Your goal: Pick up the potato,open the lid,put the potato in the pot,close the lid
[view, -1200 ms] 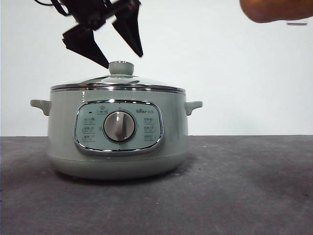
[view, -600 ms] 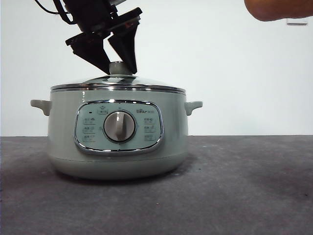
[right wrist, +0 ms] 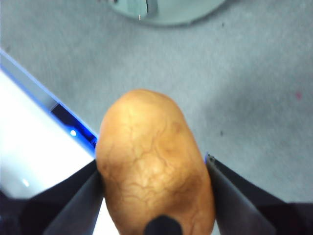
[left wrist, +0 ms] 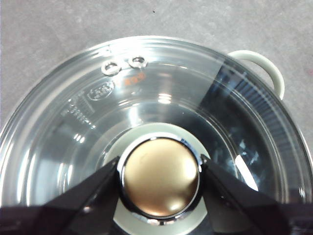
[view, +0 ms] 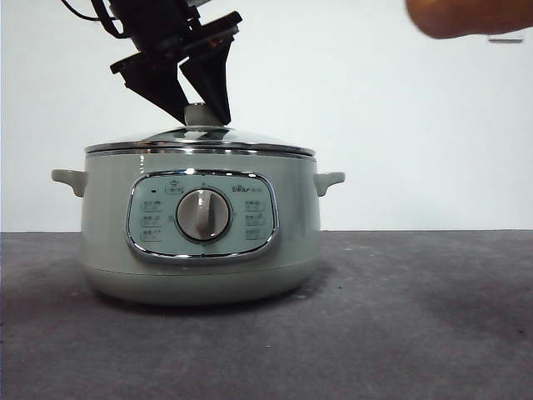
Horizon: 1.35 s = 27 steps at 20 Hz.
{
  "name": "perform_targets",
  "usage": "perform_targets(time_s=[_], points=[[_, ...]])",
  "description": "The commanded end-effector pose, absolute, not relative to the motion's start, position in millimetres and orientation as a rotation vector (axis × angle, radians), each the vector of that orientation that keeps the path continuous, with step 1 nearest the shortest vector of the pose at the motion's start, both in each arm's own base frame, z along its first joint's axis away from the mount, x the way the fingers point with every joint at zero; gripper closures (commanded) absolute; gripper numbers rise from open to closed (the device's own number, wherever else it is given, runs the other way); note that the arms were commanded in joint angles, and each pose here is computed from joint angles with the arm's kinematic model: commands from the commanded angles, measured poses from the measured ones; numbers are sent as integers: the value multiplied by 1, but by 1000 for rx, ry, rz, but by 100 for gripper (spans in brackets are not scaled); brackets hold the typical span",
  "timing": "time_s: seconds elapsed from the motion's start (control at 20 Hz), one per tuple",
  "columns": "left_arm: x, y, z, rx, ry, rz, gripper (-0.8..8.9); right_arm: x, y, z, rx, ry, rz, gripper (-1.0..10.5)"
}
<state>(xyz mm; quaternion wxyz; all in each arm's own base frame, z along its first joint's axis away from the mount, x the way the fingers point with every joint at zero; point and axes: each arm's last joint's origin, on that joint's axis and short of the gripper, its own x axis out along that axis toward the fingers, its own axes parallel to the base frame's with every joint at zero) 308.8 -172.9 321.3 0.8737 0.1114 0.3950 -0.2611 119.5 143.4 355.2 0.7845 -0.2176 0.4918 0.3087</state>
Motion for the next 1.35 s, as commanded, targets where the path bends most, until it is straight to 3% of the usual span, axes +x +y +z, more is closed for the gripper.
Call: perform_targets(time_s=[0.05, 0.4, 0.7, 1.05, 1.35], points=[[306, -161, 359, 217, 698, -512, 823, 128, 154, 356, -451, 1056, 655, 949], [312, -126, 402, 226, 645, -427, 822, 178, 201, 369, -427, 1043, 645, 950], [325, -74, 406, 170, 647, -274, 822, 246, 246, 364, -368, 1050, 652, 950], [333, -24, 406, 114, 656, -127, 822, 314, 305, 315, -409, 1099, 674, 949], [335, -11, 408, 100, 634, -94, 822, 340, 331, 265, -461, 1151, 681, 945]])
